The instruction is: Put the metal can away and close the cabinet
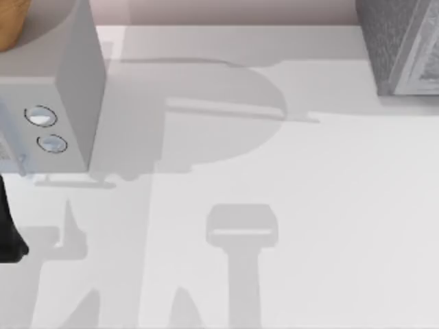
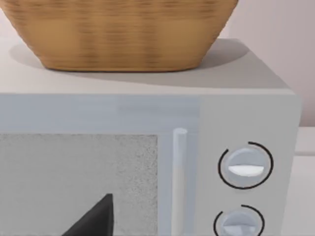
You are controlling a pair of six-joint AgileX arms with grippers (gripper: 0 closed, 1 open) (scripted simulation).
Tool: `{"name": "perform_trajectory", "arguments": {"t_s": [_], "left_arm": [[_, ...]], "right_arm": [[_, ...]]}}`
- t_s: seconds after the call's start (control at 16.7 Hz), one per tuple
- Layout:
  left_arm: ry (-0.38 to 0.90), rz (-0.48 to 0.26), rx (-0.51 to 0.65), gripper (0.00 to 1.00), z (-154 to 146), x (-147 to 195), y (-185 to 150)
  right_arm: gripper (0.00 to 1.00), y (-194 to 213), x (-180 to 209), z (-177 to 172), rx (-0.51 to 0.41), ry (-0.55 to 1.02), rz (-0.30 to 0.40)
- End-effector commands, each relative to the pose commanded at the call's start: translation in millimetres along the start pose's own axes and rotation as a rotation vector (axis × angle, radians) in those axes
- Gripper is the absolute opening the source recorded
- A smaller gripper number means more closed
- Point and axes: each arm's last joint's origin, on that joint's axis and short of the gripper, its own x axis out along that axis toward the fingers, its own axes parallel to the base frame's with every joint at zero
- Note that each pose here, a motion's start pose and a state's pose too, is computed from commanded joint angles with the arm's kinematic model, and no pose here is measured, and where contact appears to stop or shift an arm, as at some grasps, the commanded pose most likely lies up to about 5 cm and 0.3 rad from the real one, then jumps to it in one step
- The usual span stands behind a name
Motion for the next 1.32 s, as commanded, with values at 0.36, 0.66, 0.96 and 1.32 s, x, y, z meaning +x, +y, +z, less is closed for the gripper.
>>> {"name": "perform_trajectory", "arguments": {"t_s": [0.36,0.66,0.96,1.32], "left_arm": [[0.000,0.000,0.000,1.00,0.0,0.0,0.0],[0.000,0.000,0.000,1.00,0.0,0.0,0.0],[0.000,0.000,0.000,1.00,0.0,0.0,0.0],[0.000,0.000,0.000,1.00,0.0,0.0,0.0]], "right_arm": [[1.00,-49.4,20.8,75.1,-0.028,-0.012,-0.005],[1.00,-65.1,26.7,180.2,-0.016,-0.004,-0.006],[1.00,-32.9,12.8,279.0,0.019,0.014,-0.003],[1.00,10.4,-6.9,338.5,0.003,0.001,-0.001]]}}
